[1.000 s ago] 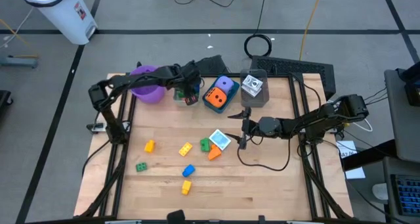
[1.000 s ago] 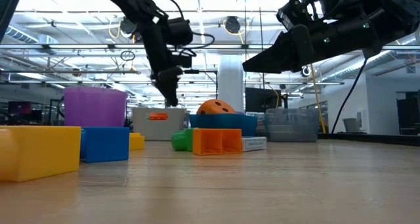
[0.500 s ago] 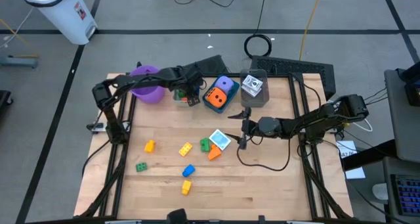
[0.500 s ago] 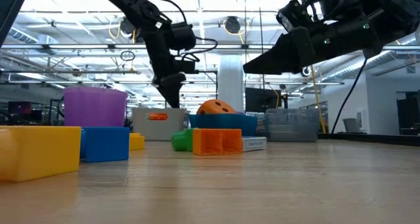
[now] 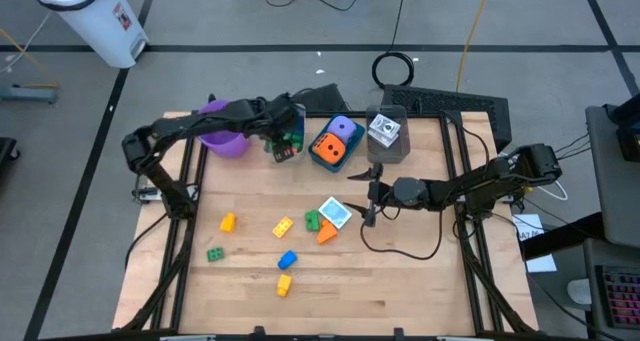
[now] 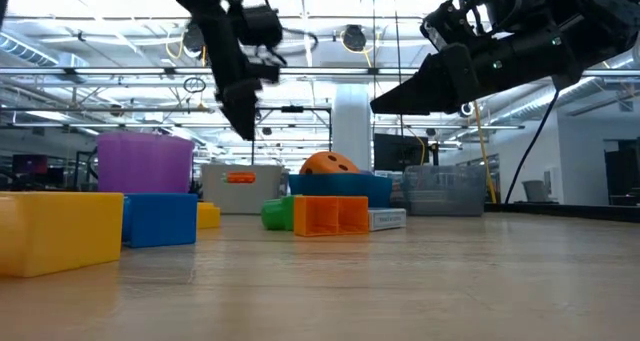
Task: Pick & Place Toys
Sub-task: Put the yellow game piece into the gray bin
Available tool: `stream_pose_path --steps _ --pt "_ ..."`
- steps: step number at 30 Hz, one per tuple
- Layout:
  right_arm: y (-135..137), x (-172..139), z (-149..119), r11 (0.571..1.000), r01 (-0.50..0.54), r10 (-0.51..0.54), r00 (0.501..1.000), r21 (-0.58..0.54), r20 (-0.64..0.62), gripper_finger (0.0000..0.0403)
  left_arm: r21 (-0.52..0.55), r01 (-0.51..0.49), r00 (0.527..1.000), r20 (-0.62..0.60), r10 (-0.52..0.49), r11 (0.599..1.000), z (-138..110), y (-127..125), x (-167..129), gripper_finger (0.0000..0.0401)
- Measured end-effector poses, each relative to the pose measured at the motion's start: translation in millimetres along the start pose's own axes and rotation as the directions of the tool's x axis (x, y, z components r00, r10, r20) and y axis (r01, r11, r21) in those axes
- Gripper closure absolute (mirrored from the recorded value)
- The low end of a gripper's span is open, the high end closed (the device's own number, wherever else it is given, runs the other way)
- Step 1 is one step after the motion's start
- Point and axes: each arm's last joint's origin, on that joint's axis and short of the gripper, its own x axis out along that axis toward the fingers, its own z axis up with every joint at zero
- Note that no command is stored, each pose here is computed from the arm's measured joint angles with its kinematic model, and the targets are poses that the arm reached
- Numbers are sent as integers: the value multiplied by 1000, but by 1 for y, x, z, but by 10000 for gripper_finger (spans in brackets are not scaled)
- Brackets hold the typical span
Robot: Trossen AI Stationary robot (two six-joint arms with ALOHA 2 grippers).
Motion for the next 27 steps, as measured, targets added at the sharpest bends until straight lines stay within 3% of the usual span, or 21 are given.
stream_pose_path --steps 8,13,20,27 --pt "0 0 0 1000 0 0 1000 3 4 55 -39 23 998 57 -21 999 -24 -11 -71 151" --pt "0 0 0 1000 0 0 1000 1 -3 55 -83 62 995 78 -56 995 -44 -28 -100 154" --pt "0 0 0 1000 0 0 1000 1 -3 55 -139 121 993 21 -119 983 -91 -63 -93 147" --pt "0 0 1 1000 1 -1 1000 6 10 55 -262 91 980 -150 -134 961 -139 -89 -79 146"
